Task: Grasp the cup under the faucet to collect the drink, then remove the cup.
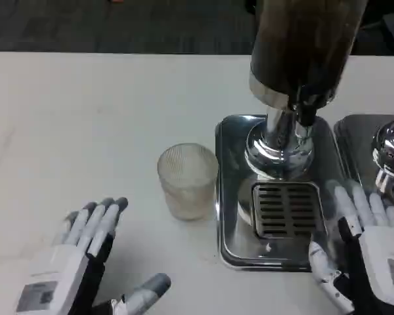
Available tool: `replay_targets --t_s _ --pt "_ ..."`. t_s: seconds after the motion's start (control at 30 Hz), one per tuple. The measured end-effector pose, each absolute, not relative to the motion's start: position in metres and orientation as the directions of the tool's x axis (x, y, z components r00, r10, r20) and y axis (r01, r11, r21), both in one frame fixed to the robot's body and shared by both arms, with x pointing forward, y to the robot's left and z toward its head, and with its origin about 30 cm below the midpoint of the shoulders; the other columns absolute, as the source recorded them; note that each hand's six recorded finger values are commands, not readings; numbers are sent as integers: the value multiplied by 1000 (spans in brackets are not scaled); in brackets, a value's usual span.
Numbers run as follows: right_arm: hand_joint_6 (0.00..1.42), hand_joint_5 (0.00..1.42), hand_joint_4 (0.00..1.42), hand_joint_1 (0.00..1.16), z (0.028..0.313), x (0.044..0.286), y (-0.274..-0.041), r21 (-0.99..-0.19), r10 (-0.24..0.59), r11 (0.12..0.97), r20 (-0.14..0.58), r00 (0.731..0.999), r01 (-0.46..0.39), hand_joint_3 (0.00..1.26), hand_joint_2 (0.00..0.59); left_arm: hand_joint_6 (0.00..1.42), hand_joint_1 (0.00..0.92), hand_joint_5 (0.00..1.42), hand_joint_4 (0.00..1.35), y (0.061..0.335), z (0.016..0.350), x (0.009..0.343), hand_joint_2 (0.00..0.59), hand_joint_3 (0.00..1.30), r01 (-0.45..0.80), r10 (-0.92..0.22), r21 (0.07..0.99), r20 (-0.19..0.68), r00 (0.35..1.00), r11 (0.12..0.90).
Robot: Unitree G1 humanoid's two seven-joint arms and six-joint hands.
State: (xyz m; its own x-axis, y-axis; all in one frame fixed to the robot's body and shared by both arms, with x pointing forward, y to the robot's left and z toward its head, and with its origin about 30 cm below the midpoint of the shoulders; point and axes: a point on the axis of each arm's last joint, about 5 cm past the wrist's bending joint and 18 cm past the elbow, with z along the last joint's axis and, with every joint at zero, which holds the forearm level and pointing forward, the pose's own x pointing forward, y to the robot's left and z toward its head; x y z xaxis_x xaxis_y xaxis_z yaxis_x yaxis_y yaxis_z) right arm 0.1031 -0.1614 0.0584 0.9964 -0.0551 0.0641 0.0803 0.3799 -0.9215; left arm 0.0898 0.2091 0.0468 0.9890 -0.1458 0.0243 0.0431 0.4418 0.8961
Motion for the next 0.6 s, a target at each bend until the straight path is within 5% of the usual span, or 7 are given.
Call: replay_targets --t_s 0.6 --pt "0 0 0 0 58 103 -160 -919 -52 386 58 997 74 54 534 0 0 0 0 211 47 90 134 0 35 -136 893 30 990 449"
